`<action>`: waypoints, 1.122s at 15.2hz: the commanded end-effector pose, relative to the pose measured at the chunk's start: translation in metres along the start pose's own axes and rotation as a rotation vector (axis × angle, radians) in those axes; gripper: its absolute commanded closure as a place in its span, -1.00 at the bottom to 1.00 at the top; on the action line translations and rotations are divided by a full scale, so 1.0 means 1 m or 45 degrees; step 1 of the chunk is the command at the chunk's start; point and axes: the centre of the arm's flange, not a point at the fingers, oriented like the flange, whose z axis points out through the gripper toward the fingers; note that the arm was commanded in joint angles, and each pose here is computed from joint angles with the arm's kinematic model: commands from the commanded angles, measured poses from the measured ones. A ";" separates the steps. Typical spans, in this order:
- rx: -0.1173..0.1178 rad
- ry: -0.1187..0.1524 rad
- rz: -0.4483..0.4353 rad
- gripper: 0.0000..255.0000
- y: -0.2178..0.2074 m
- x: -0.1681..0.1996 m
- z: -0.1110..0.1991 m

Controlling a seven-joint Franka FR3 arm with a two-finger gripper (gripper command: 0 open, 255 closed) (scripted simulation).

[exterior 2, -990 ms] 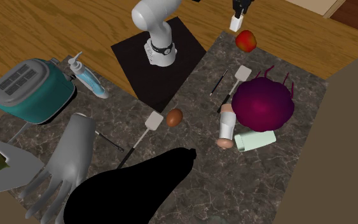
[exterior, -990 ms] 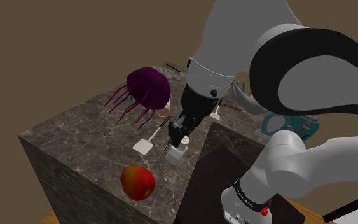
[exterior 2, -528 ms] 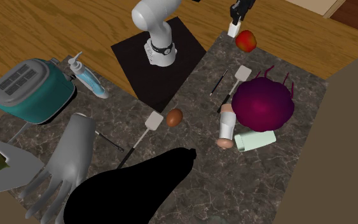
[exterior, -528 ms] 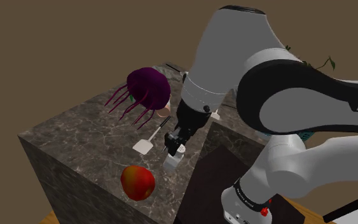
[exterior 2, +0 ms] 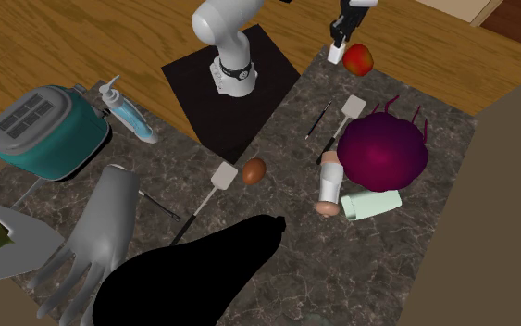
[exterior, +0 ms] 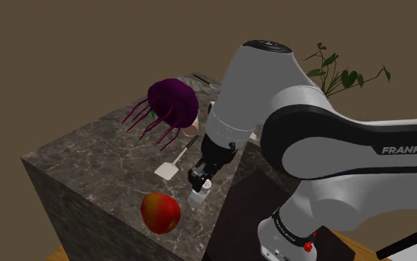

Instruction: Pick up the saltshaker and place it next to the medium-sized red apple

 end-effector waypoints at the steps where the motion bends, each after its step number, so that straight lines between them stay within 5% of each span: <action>1: 0.000 0.001 0.000 1.00 0.000 0.000 0.011; 8: 0.000 0.001 0.000 1.00 0.000 -0.002 0.052; 16: 0.000 0.001 0.000 1.00 0.000 -0.002 0.051; 17: 0.000 0.001 0.000 -1.00 0.000 -0.002 0.051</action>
